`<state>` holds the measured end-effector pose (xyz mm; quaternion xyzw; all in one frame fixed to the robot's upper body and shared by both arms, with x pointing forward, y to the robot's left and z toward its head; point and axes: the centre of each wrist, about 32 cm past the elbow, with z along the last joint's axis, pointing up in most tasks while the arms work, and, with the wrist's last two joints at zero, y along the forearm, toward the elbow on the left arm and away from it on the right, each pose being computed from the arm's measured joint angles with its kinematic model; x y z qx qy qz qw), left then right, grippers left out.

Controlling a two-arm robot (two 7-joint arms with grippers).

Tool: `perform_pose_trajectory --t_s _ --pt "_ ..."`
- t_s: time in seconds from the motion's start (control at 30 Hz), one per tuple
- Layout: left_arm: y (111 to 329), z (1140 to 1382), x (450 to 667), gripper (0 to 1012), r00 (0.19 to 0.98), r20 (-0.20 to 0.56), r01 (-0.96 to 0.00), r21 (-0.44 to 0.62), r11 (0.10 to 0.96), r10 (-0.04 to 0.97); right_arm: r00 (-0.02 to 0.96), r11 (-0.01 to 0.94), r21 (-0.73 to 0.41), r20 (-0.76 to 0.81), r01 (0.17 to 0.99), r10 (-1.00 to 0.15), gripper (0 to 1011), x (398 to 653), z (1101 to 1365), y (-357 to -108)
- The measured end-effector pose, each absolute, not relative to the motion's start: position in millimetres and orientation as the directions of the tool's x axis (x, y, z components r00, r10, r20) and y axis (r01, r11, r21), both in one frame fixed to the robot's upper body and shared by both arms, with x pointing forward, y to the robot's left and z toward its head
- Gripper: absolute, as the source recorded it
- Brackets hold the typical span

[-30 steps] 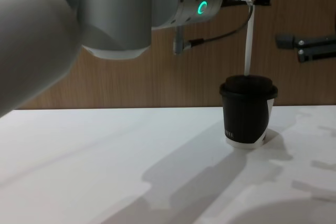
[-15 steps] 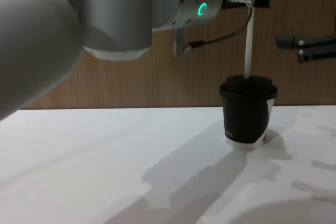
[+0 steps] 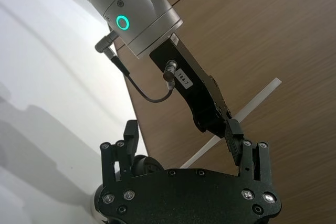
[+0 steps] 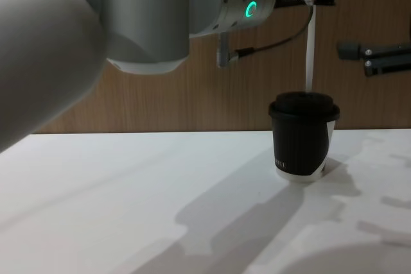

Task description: Pick up the straw with one hand, pass it to the other hand, and insert it into the cup.

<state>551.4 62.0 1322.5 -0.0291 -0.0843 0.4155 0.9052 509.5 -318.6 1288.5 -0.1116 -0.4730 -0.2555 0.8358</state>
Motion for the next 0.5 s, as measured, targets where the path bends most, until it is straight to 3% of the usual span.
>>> perform_pose_trajectory --t_s 0.5 --pt "61.1 1320.5 550.3 7 0.635 0.138 -0.752 -0.116 0.649 0.760 0.422 0.845 0.055 0.848 0.533 -0.321 1001 509.5 1288.5 -318.6"
